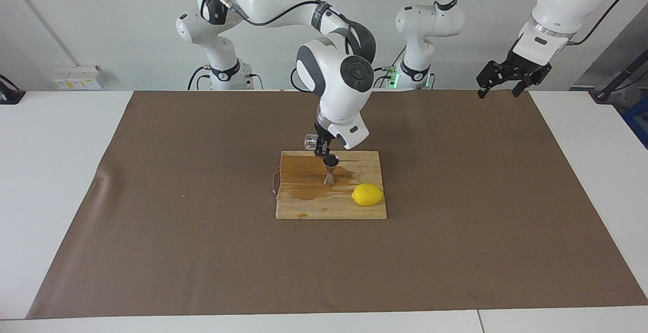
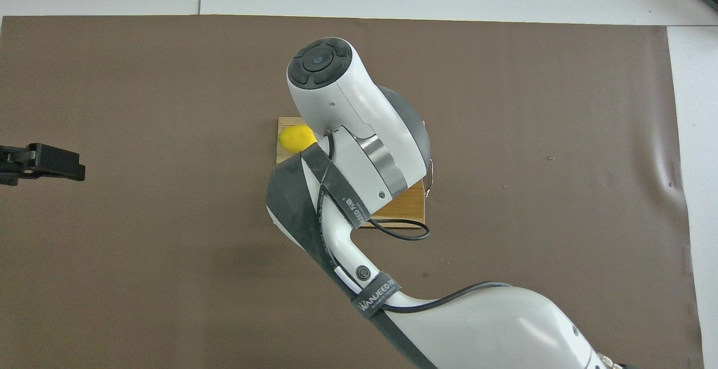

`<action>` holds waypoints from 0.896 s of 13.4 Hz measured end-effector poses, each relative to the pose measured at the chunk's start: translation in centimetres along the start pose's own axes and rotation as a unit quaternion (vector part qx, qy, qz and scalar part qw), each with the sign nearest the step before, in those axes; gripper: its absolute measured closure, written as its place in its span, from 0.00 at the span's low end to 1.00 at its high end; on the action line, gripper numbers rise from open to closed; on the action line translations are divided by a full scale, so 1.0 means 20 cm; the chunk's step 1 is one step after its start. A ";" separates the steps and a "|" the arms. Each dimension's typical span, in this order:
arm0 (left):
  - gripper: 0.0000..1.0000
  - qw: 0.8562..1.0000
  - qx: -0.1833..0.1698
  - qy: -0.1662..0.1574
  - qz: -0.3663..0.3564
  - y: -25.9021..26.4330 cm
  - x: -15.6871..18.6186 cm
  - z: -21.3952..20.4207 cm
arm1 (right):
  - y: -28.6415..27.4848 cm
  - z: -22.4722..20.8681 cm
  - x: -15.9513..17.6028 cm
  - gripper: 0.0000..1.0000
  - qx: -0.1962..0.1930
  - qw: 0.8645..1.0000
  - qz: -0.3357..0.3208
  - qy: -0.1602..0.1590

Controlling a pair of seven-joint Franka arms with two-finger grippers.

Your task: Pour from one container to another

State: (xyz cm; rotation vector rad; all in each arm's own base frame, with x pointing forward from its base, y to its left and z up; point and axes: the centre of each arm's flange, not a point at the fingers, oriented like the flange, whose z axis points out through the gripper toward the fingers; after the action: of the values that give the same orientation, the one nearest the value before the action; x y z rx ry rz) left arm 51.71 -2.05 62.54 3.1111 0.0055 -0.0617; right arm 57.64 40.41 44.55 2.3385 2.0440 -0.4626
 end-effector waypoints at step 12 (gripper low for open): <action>0.00 1.000 0.000 0.000 0.000 0.00 0.00 0.00 | 0.00 -0.02 0.02 0.51 -0.009 0.999 -0.034 0.007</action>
State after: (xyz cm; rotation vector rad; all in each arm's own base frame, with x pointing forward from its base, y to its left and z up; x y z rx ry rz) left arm 51.71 -2.05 62.54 3.1111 0.0055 -0.0617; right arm 57.85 40.92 44.73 2.2740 2.1300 -0.4278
